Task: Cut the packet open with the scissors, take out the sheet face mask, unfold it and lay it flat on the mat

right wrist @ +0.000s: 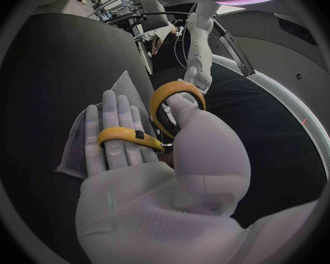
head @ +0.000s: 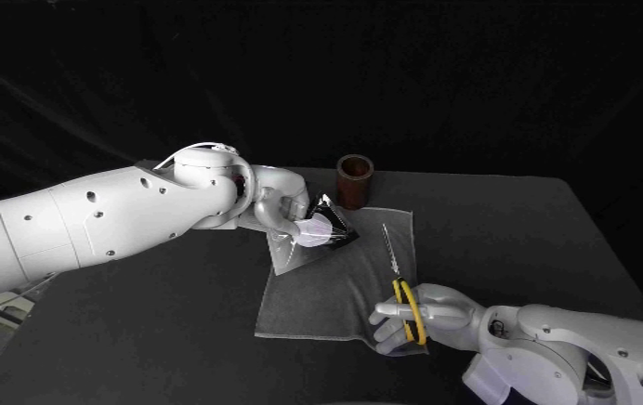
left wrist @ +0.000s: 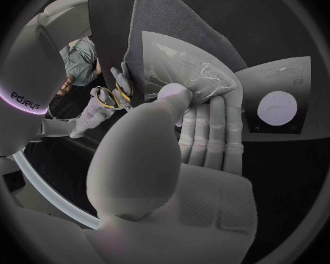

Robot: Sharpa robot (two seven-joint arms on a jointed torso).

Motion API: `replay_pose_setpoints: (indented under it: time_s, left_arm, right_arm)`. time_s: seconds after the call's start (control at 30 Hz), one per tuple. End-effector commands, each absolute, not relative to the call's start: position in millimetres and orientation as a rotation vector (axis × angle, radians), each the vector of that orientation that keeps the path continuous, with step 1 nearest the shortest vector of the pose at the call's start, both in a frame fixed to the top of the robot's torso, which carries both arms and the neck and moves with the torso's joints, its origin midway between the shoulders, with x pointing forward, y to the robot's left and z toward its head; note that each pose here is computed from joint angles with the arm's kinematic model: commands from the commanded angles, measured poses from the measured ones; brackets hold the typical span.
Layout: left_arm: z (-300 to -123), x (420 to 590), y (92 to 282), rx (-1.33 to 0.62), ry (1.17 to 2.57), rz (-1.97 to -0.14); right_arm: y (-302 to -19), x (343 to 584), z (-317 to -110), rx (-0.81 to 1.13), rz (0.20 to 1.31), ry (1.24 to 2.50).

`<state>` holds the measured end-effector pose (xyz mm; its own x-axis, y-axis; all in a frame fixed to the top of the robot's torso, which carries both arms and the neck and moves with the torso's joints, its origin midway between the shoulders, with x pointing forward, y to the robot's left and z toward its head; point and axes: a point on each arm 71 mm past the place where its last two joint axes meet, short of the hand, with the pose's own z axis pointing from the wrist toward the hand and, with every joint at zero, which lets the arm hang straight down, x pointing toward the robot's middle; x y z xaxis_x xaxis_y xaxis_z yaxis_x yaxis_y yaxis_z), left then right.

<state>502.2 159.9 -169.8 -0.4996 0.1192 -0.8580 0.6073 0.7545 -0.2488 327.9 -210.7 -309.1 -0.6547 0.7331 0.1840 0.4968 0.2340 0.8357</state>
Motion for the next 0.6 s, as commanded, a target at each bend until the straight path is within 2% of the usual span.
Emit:
replay_pose_setpoints:
  time_s: [0.03,0.37,0.6]
  left_arm:
    - [-168.1,503.0,156.1,0.581,2.005,-0.654]
    - [-166.7,505.3,156.2,0.583,1.989,-0.645]
    - [-154.7,510.8,158.8,0.574,1.963,-0.641]
  right_arm:
    - [-206,320,-315,1.169,1.356,2.344]
    - [-200,312,-309,1.173,1.408,2.38]
    - [-208,320,-295,1.183,1.395,2.381]
